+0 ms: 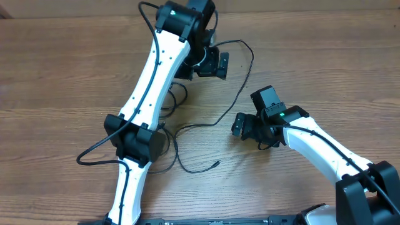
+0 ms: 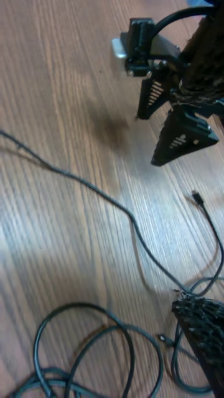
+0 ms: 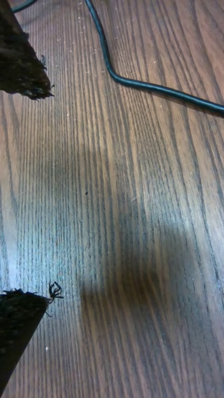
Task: Untangle cables
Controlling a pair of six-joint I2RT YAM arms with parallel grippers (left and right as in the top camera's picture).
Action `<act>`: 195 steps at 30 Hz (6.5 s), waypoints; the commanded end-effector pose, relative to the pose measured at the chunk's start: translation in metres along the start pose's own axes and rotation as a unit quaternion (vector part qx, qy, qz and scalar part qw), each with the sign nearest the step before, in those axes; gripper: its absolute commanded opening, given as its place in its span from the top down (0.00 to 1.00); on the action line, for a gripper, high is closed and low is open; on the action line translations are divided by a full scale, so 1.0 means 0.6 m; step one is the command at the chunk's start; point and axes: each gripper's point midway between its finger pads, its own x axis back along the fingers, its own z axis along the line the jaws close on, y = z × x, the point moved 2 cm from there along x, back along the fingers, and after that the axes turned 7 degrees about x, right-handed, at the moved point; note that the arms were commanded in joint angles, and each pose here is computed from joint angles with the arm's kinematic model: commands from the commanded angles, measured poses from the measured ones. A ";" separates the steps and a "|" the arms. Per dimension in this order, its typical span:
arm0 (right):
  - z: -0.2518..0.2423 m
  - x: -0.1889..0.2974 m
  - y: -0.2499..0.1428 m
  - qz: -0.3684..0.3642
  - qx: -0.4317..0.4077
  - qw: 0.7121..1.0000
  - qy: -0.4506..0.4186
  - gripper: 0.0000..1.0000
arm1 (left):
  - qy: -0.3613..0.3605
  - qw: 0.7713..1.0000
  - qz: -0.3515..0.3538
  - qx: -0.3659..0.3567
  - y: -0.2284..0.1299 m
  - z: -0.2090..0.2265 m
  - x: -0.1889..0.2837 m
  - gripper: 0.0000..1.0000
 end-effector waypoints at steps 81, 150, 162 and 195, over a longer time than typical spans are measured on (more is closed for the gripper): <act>-0.013 -0.008 -0.008 0.004 0.000 1.000 -0.012 0.00 | 0.142 0.964 -0.002 0.227 -0.204 0.441 -0.168 0.31; -0.012 -0.008 -0.008 0.003 0.000 1.000 -0.012 0.00 | 0.100 0.963 -0.115 0.220 -0.063 0.380 0.038 0.04; 0.004 -0.007 -0.006 0.007 0.001 1.000 0.016 0.00 | 0.060 0.973 -0.088 0.204 -0.076 0.340 0.079 0.00; 0.014 0.282 0.254 -0.035 0.015 0.999 -0.039 0.00 | -0.016 0.999 0.035 -0.010 -0.180 0.103 0.012 0.01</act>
